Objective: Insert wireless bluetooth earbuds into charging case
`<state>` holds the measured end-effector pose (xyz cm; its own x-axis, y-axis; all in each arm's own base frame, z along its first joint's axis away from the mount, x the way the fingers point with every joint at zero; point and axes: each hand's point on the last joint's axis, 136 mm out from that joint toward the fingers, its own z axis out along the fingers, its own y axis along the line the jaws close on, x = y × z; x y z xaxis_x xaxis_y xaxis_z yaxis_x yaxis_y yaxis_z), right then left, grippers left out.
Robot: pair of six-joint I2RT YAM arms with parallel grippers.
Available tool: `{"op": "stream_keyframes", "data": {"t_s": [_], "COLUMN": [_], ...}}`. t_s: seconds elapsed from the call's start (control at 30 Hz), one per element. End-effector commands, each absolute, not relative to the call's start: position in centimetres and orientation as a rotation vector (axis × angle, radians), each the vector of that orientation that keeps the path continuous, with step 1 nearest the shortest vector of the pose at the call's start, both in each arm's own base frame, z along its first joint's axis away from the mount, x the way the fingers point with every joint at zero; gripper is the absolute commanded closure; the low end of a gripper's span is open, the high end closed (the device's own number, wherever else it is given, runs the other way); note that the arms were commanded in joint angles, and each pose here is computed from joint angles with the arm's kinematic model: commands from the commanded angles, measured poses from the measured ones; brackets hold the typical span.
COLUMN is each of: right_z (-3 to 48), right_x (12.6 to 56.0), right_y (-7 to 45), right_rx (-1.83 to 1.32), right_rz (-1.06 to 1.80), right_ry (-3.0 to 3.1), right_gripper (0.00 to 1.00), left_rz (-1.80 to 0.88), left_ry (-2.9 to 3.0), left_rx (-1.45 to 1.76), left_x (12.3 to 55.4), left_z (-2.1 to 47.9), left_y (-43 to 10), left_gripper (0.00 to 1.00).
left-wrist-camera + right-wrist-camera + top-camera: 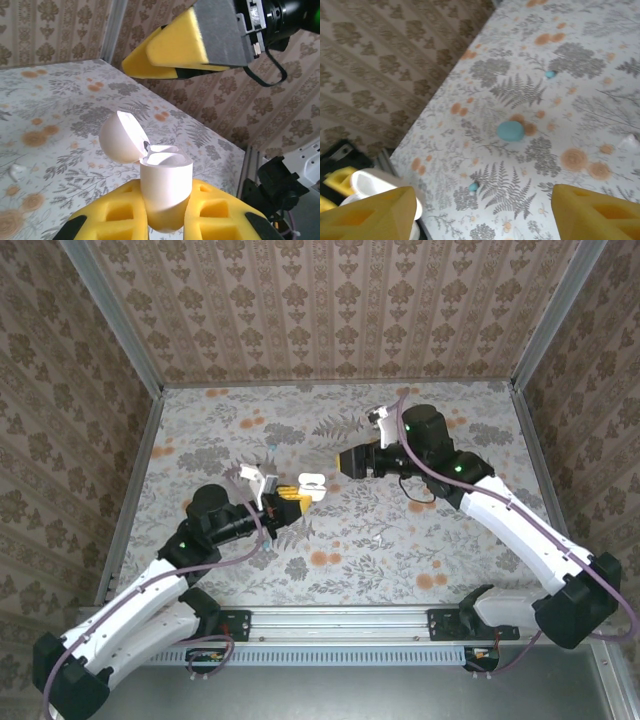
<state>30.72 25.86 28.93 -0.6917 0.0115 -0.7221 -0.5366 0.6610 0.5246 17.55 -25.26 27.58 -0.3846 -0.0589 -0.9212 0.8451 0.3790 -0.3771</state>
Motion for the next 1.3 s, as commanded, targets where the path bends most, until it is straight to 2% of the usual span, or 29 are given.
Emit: {"op": "stream_keyframes", "data": {"t_s": [0.0,0.17,0.57,0.97,1.27], "right_z": [25.3,19.0,8.8,5.2,3.0], "right_x": [32.8,35.5,39.7,43.0,43.6], "right_y": [24.5,25.1,26.2,26.2,26.4], "right_rx": [-0.224,-0.097,0.075,0.097,0.135], "right_rz": [0.843,0.703,0.439,0.253,0.223], "right_ry": [2.351,2.599,2.865,2.881,2.909], "right_gripper": [0.31,0.38,0.39,0.42,0.44], "left_rz": [-1.093,-1.063,-1.017,-0.972,-0.951], "left_ry": [1.671,1.701,1.762,1.765,1.743], "left_rx": [0.697,0.704,0.745,0.769,0.788], "left_x": [17.8,17.5,16.8,16.8,16.9], "left_z": [27.2,26.5,24.4,23.6,24.1], "left_y": [-24.3,-23.6,-22.8,-22.1,-21.9], "left_gripper": [1.00,1.00,1.00,1.00,1.00]}}
